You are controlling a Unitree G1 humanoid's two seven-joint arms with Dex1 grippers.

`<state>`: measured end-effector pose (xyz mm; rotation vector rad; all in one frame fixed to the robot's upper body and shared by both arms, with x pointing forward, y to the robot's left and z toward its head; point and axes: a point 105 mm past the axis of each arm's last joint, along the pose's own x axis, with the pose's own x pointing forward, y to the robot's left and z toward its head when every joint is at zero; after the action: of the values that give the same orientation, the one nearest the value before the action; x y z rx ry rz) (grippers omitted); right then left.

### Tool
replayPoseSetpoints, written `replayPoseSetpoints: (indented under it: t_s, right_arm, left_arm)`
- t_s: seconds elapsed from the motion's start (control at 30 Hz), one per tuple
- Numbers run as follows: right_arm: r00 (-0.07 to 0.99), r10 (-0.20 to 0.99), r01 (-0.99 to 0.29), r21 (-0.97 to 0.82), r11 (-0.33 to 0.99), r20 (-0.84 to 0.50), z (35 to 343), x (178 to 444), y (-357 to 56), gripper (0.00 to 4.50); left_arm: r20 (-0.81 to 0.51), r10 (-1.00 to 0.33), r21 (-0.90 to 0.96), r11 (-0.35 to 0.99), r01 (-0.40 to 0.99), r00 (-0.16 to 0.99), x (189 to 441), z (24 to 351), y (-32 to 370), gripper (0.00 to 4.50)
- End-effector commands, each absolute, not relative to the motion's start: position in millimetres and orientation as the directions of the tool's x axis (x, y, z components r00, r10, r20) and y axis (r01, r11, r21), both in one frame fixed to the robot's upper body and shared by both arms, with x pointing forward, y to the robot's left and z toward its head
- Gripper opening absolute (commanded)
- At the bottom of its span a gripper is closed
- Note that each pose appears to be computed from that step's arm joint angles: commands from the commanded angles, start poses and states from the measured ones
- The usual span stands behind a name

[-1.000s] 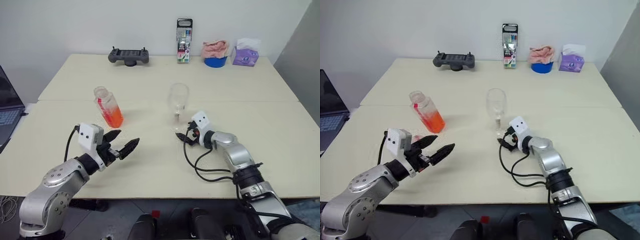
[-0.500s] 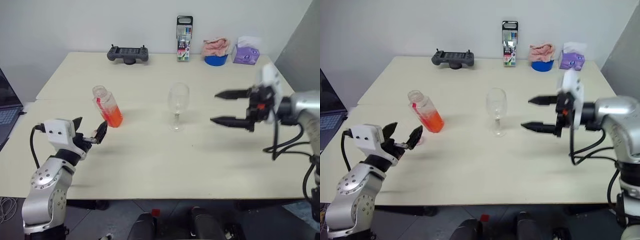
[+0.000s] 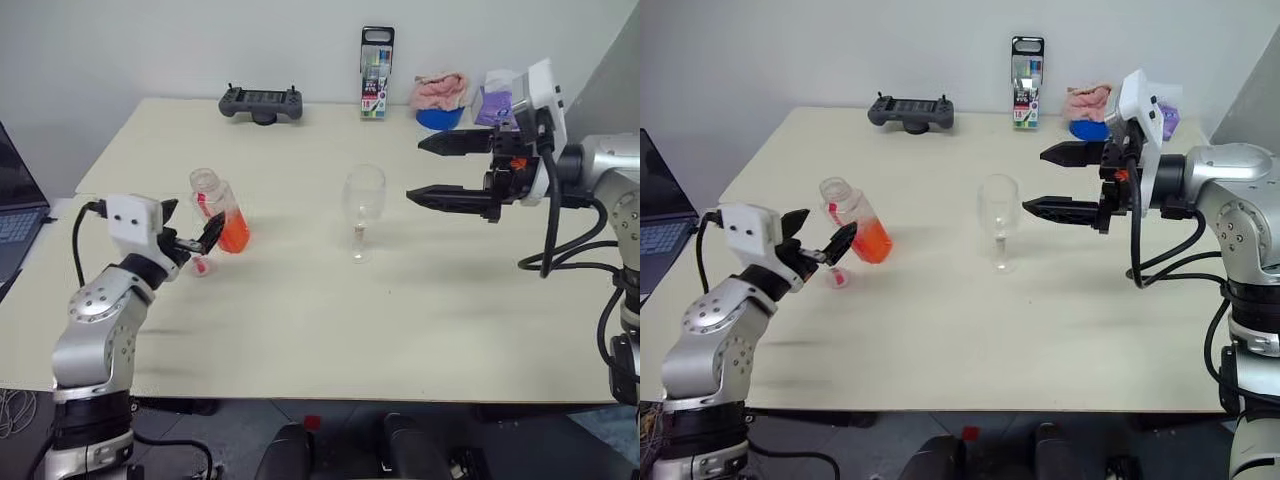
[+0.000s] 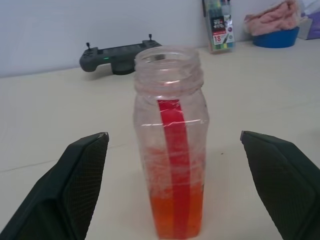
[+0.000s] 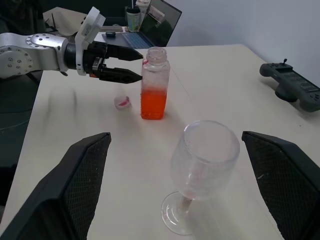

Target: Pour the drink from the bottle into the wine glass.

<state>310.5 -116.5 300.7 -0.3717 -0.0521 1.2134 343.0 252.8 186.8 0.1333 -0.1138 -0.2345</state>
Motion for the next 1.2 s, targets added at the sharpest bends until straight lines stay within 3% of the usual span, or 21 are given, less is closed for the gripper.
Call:
replayPoseSetpoints:
  t_s: [0.03,0.83,0.93,1.1,1.2]
  right_arm:
    - [0.367,0.920,-0.882,-0.368,0.295,-0.141,311.8,307.7,-118.1,4.47]
    - [0.408,0.892,-0.868,-0.386,0.313,-0.194,295.4,313.2,-116.7,4.47]
    - [0.415,0.891,-0.863,-0.390,0.321,-0.185,296.4,313.9,-116.7,4.50]
    - [0.455,0.877,-0.833,-0.422,0.359,-0.153,297.1,315.9,-120.4,4.50]
    - [0.492,0.864,-0.807,-0.430,0.405,-0.110,294.9,315.4,-126.4,4.50]
  left_arm:
    - [0.121,-0.241,0.162,0.962,0.220,0.963,350.8,194.1,249.4,4.50]
    - [0.191,-0.239,0.164,0.964,0.209,0.952,394.1,199.4,245.4,4.50]
    - [0.193,-0.243,0.165,0.963,0.212,0.951,395.0,198.9,245.1,3.92]
    - [0.209,-0.248,0.180,0.961,0.212,0.946,397.7,204.4,246.0,2.27]
    - [0.227,-0.256,0.194,0.958,0.214,0.940,400.8,214.5,247.1,1.80]
